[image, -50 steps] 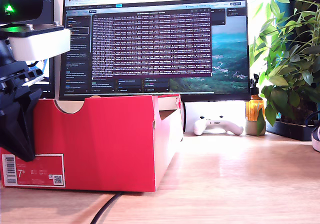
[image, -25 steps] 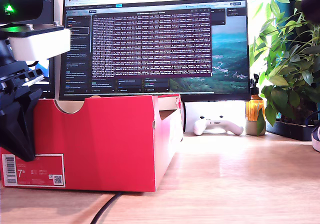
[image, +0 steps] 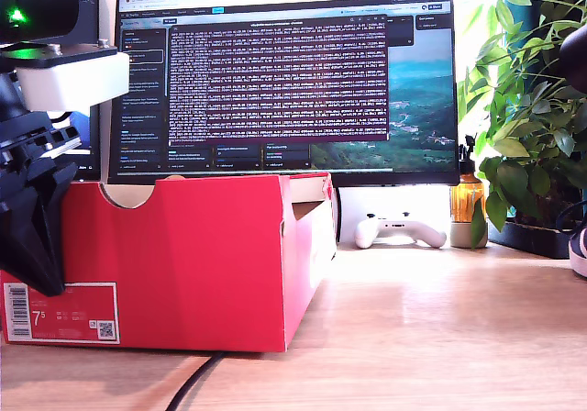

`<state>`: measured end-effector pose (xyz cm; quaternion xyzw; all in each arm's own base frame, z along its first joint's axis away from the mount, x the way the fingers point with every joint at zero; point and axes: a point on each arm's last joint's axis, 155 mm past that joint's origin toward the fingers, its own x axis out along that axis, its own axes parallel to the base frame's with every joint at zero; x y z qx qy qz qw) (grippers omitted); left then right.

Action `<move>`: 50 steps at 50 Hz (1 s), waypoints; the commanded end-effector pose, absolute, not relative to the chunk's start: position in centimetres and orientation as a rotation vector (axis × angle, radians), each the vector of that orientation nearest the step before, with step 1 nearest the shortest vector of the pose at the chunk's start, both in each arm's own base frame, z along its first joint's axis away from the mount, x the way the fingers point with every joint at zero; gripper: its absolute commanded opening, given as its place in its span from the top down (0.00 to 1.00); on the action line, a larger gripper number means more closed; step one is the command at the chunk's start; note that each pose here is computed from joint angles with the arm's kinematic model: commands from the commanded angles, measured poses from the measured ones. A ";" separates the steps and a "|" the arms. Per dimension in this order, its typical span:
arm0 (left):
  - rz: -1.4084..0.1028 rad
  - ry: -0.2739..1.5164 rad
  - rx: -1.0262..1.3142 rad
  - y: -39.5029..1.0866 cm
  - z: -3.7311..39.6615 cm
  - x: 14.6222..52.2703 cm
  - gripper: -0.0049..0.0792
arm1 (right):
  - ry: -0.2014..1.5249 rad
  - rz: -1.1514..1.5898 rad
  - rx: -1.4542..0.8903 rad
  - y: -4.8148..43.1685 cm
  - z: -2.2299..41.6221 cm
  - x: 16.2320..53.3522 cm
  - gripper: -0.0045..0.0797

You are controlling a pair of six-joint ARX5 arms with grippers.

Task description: Pack the blue shoes by picking the first shoe and placing it inside the red shoebox, left side, then picking and rotating the second shoe and placing it in the shoebox

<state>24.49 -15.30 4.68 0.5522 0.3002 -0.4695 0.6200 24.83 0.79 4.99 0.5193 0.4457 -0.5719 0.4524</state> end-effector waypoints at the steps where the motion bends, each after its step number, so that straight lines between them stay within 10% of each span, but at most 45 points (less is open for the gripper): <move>1: -1.097 0.707 1.269 -15.2 4.0 24.2 0.96 | 1.176 -1.444 1.222 1.1 4.0 22.9 0.96; 24: -1.097 0.707 1.269 -15.2 4.0 24.2 0.96 | 1.383 -1.013 0.819 0.4 6.0 24.2 0.96; 50: -1.097 0.707 1.269 -15.2 4.0 24.2 0.96 | 1.237 -0.122 0.245 3.0 16.6 34.7 0.96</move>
